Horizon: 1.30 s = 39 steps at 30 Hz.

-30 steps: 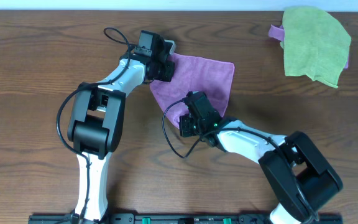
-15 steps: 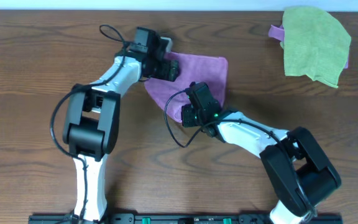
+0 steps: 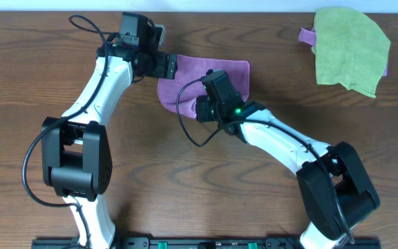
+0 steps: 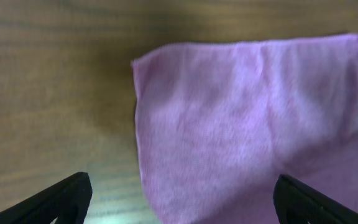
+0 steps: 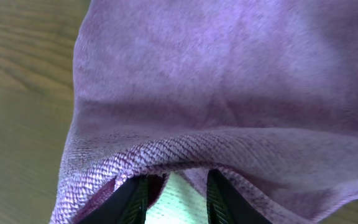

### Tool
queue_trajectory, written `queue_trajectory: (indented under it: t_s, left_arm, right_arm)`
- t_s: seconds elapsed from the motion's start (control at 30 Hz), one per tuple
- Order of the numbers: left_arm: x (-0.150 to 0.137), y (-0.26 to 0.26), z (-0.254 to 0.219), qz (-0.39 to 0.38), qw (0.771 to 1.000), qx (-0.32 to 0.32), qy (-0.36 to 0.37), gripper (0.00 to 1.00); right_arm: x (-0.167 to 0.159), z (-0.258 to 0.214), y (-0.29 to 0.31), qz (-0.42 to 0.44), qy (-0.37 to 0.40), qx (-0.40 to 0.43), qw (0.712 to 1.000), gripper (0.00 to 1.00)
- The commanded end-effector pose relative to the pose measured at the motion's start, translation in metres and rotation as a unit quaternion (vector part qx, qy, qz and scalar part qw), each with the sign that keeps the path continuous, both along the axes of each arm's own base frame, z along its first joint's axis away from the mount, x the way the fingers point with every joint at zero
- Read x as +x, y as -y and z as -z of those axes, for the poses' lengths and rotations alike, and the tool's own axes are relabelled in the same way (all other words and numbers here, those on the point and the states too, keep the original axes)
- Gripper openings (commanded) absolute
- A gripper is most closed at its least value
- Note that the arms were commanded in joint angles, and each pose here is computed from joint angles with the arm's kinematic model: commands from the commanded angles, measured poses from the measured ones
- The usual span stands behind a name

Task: Fold the cloth
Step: 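Fold the cloth by bringing both grippers together toward the center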

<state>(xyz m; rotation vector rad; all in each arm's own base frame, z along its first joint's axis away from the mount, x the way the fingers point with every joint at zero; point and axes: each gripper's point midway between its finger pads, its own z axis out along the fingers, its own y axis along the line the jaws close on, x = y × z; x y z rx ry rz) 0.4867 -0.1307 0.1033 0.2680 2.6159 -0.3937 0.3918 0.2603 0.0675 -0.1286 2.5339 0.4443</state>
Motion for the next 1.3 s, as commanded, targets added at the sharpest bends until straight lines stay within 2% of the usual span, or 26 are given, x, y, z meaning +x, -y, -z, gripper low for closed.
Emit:
queue_trajectory:
  t_s: [0.0, 0.23, 0.4, 0.67, 1.27]
  left_arm:
    - [-0.008, -0.004, -0.005, -0.002, 1.000, 0.009, -0.007, 0.95]
    - [-0.021, -0.006, -0.006, -0.002, 0.999, 0.013, -0.029, 0.95]
    - [-0.027, -0.013, -0.039, -0.008, 1.000, 0.009, -0.005, 0.95]
    - [-0.066, -0.013, -0.085, 0.016, 1.000, -0.014, -0.007, 0.95]
    - [-0.132, 0.034, -0.021, 0.097, 0.986, -0.071, -0.119, 0.95]
  right_arm:
    - [0.016, -0.003, 0.016, 0.021, 0.009, -0.011, 1.000, 0.32]
    - [0.032, -0.012, 0.030, 0.051, 0.016, 0.001, 0.999, 0.30]
    - [0.035, -0.017, 0.029, 0.052, 0.021, 0.004, 0.998, 0.30]
    - [0.048, -0.031, 0.031, 0.073, 0.035, 0.025, 0.996, 0.29]
    - [0.063, -0.040, 0.041, 0.095, 0.050, 0.041, 0.993, 0.27]
